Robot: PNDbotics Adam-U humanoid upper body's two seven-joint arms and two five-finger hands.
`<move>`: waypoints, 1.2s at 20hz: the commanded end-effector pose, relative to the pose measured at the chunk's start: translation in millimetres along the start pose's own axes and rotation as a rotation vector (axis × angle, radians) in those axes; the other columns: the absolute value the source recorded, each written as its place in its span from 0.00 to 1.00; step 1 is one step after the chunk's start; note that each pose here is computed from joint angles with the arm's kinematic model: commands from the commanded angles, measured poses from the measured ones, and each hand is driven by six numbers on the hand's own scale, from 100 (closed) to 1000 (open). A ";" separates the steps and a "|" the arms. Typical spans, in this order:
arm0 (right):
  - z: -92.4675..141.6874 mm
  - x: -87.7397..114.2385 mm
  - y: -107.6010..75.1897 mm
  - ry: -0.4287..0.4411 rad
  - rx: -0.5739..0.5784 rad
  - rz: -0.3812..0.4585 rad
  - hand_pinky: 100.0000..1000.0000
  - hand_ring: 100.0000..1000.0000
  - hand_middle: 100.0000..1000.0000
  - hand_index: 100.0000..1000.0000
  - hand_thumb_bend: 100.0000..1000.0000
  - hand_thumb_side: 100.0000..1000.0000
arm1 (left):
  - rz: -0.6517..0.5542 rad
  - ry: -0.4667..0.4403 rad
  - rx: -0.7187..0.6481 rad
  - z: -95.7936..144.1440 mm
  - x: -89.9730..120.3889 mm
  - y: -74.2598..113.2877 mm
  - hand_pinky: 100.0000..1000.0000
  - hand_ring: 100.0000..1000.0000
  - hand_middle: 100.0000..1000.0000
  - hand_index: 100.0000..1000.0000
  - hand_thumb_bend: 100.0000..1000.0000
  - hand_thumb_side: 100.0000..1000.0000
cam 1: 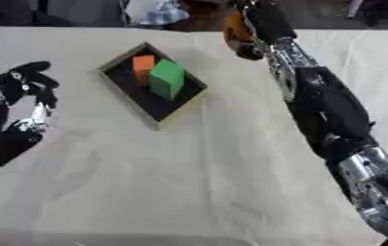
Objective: Pick up objects on the table and place them in the box.
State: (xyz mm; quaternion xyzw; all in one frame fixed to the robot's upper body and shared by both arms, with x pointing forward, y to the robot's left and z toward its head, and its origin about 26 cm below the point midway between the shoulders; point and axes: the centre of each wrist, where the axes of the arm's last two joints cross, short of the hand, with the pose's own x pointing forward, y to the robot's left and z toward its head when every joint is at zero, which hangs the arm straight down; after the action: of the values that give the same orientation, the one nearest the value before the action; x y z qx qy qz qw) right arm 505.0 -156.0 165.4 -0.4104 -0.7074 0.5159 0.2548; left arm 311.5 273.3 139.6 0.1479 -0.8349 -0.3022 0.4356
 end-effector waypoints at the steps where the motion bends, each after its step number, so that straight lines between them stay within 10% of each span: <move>1: -13.3 16.0 -10.4 -0.113 0.017 -0.031 0.74 0.66 0.22 0.83 0.00 0.03 | -0.011 -0.017 0.008 -2.3 3.8 4.2 0.68 0.51 0.58 0.86 0.00 0.58; 18: -12.4 68.7 22.0 -0.487 0.289 -0.033 0.79 0.77 0.53 0.96 0.00 0.14 | -0.005 -0.009 0.004 -0.7 1.7 2.4 0.68 0.51 0.58 0.86 0.00 0.60; 24: -1.5 66.4 41.7 -0.467 0.487 0.033 0.84 0.84 0.76 1.00 0.00 0.55 | -0.003 -0.009 0.004 -0.6 1.6 2.2 0.68 0.52 0.58 0.86 0.00 0.60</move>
State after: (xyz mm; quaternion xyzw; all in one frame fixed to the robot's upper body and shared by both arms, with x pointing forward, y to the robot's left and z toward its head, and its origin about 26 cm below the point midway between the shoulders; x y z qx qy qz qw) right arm 481.7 -94.0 115.2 -0.2111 -0.6075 0.7461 0.1724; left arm 311.7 272.6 136.7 0.1453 -0.8341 -0.2995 0.4398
